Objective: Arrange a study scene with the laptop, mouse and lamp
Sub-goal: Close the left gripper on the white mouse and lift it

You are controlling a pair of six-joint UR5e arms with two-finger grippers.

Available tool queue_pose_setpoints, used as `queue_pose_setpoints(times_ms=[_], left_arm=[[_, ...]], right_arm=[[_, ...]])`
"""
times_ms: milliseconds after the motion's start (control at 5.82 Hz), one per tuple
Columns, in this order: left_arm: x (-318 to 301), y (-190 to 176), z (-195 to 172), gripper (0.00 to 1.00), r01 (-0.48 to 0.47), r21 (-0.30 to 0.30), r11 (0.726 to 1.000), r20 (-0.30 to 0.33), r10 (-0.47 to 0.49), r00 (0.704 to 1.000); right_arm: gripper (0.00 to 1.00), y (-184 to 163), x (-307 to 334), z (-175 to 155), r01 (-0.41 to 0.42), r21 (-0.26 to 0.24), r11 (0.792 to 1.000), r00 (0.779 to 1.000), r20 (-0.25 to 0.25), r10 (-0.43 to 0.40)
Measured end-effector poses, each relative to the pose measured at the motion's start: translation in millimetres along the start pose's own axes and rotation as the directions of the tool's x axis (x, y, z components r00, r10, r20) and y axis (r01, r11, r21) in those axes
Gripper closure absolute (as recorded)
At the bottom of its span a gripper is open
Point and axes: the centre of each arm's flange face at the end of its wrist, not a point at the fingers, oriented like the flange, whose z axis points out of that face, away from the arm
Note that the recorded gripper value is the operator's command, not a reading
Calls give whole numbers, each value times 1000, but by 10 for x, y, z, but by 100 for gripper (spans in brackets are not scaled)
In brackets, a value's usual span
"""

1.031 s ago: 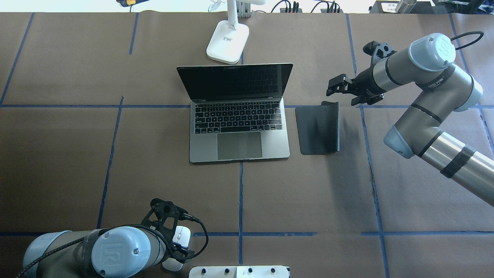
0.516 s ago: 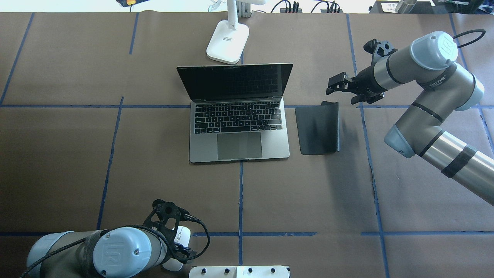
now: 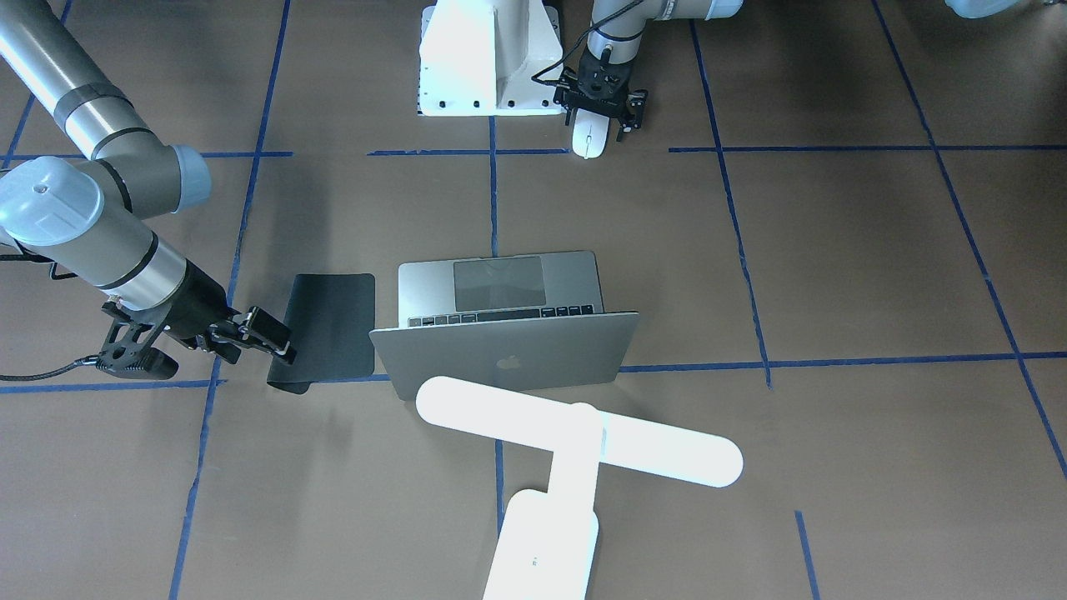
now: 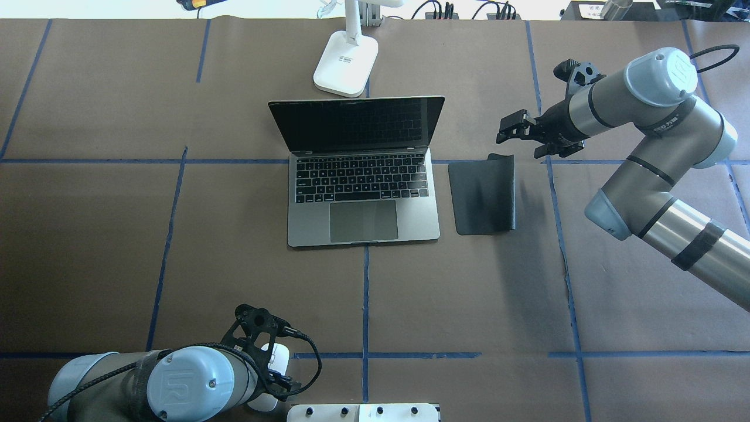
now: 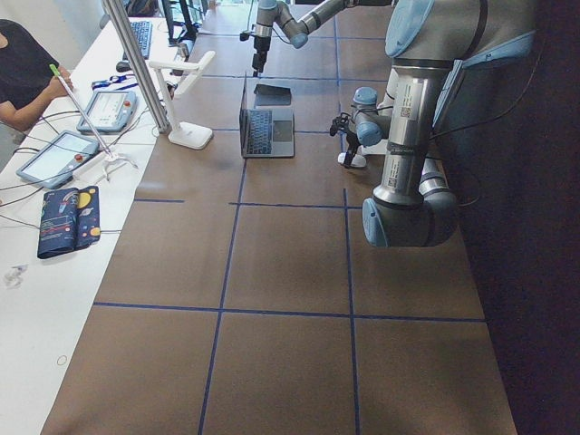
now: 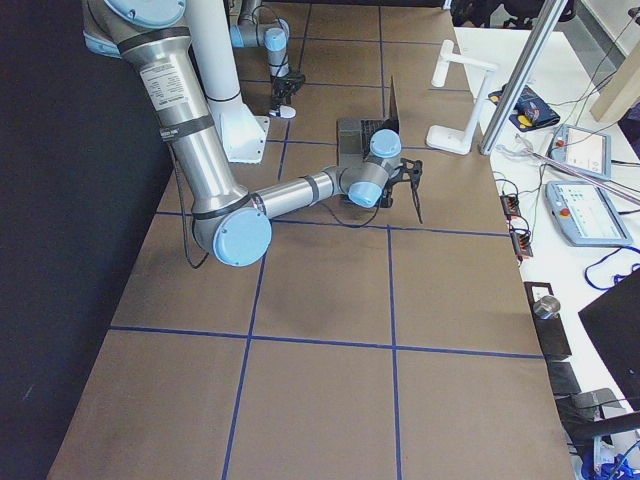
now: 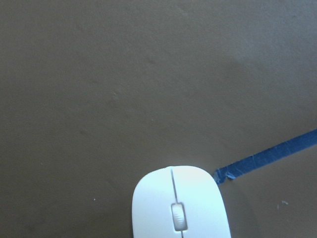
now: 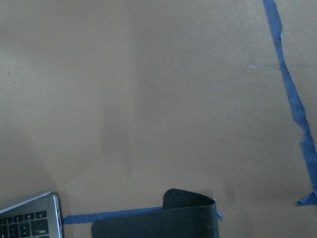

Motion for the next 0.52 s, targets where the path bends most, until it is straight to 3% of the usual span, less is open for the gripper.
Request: queue_pose_setpoints(times_ms=[344, 516], left_arm=[[7, -1, -7, 78, -3, 0, 1000, -2, 3, 1000], [14, -3, -31, 88, -4, 0, 1000, -7, 4, 1000]], right_arm=[[0, -8, 1, -16, 1, 3, 1000, 1000, 3, -1], [0, -5, -1, -27, 2, 3, 1000, 1000, 5, -2]])
